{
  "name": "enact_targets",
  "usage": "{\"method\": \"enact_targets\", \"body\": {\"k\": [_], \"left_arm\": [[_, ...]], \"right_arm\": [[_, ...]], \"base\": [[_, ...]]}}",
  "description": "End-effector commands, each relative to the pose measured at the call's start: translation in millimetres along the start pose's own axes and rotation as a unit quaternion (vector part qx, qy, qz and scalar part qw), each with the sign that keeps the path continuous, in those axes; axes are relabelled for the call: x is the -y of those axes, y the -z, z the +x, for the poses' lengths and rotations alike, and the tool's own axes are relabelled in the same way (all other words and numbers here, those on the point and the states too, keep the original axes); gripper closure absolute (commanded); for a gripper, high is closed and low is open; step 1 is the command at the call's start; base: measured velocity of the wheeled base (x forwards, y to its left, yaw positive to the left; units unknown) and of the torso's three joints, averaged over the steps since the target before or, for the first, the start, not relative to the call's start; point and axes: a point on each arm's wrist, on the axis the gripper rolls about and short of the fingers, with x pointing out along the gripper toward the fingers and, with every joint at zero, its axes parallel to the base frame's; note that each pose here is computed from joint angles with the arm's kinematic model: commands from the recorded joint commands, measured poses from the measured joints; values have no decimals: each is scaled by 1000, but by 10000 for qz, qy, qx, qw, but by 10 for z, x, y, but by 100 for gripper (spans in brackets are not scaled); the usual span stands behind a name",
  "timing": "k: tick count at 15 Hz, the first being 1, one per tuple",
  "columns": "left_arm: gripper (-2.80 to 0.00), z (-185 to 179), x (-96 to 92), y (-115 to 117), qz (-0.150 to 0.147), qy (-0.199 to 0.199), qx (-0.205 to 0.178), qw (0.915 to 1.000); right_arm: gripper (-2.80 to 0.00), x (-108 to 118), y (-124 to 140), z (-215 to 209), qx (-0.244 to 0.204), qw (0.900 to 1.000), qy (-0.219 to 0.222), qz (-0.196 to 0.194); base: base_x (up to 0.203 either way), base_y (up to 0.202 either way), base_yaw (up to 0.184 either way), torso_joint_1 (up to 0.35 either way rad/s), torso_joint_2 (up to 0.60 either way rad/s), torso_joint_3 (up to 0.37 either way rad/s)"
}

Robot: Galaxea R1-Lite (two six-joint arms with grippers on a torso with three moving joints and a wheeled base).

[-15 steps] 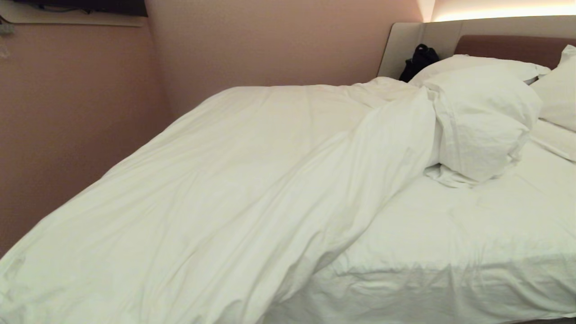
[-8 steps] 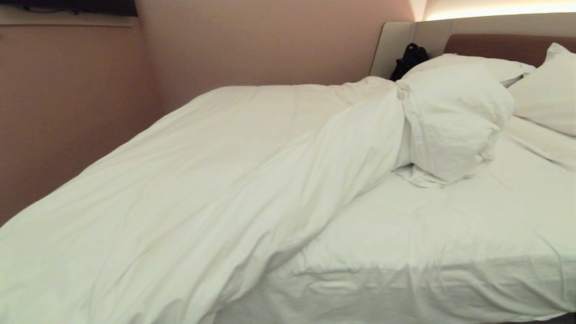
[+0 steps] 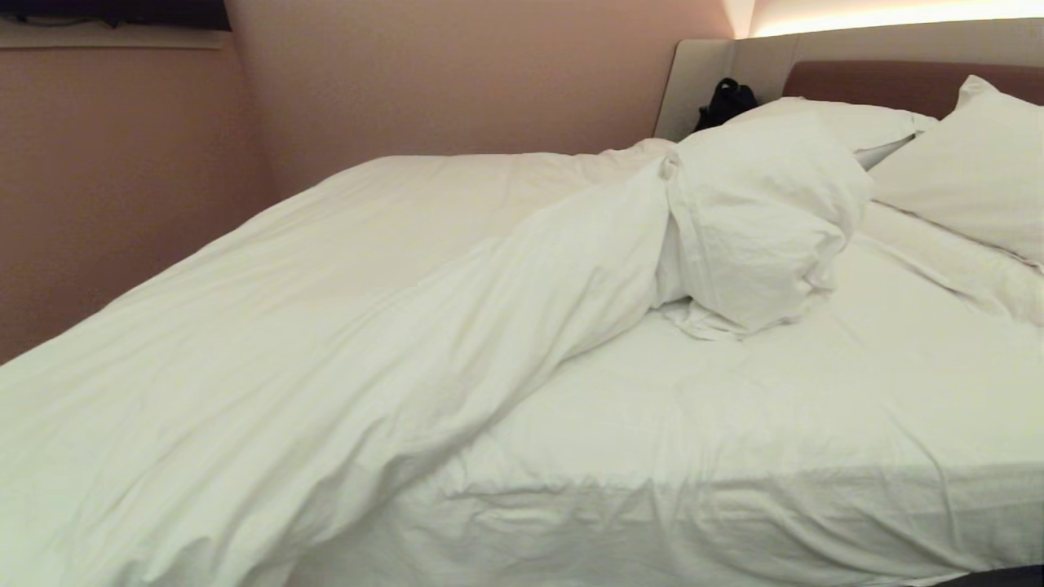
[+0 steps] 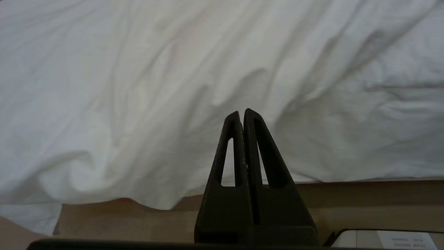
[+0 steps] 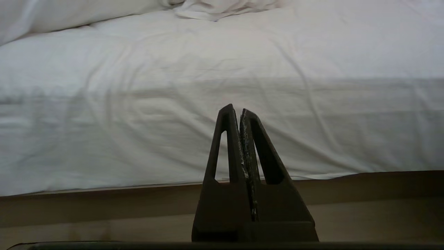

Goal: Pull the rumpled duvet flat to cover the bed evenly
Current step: Hold the folded corner of the quilt

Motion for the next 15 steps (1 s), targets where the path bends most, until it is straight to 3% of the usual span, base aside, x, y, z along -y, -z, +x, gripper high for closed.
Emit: {"method": "enact_targets", "body": {"k": [1,15], "left_arm": [[0,0,0,1,0,-2,0,10000],[0,0,-1,1,0,-18,0,10000]], "right_arm": [[0,0,0,0,5,10000,-1,-1],[0,0,0,0,5,10000,-1,-1]], "base": [[0,-193,4,1,7,-2],[0,-193,1,2,3,2]]}}
